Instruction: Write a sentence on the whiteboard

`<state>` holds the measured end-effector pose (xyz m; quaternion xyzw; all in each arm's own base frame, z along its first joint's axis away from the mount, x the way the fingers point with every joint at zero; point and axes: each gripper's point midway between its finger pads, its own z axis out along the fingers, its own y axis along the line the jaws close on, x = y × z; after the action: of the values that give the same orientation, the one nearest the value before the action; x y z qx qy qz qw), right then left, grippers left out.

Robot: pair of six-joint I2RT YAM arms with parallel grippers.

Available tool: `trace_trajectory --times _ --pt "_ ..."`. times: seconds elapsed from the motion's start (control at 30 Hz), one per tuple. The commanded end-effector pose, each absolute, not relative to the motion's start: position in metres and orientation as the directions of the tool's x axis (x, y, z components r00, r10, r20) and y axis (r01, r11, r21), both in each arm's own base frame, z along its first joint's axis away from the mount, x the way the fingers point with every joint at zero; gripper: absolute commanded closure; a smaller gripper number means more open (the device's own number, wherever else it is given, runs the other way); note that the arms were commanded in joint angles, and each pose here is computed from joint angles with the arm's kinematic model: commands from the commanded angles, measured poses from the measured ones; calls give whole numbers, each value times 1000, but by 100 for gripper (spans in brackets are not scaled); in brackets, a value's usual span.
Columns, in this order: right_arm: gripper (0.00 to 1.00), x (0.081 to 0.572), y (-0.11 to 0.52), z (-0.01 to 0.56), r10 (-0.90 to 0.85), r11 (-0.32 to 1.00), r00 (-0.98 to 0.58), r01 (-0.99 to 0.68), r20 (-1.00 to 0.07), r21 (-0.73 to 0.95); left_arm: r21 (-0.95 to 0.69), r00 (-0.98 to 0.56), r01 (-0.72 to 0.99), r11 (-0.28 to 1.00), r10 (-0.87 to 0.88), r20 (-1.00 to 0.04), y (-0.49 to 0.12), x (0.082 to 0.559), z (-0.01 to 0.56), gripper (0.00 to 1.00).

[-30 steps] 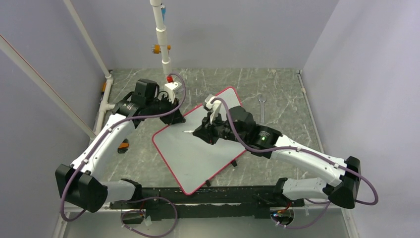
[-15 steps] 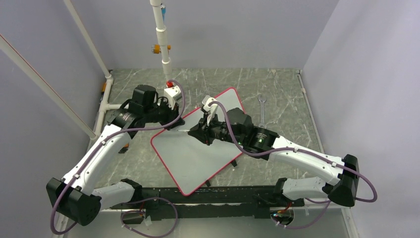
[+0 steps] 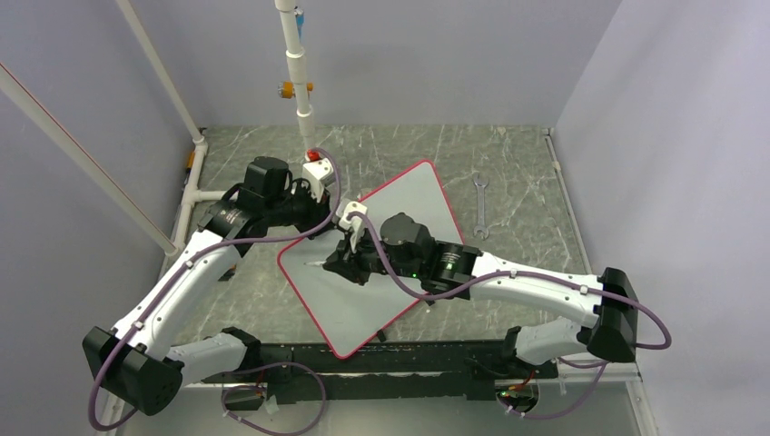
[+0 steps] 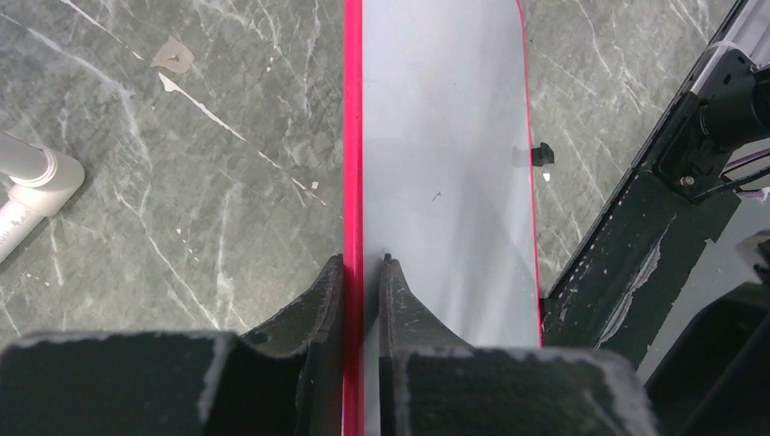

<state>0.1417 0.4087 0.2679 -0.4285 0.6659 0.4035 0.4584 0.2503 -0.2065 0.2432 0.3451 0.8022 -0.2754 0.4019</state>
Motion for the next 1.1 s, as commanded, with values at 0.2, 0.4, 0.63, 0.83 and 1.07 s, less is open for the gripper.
trace_trajectory --times 0.2,0.4,0.63,0.83,1.07 --pt "100 150 429 312 -83 336 -138 -936 -987 102 -64 -389 764 642 379 -839 -195 257 240 100" --pt "100 157 432 309 -81 370 -144 -923 -986 105 -61 -389 764 643 383 -838 -196 257 239 100" --pt "100 159 434 301 -101 386 -158 -916 -982 108 -59 -390 764 643 387 -836 -196 257 238 100" --pt "100 159 434 293 -126 392 -166 -914 -978 104 -56 -386 766 641 388 -837 -196 256 239 100" --pt "100 156 431 281 -154 399 -179 -911 -972 104 -56 -386 765 642 387 -837 -195 256 240 100"
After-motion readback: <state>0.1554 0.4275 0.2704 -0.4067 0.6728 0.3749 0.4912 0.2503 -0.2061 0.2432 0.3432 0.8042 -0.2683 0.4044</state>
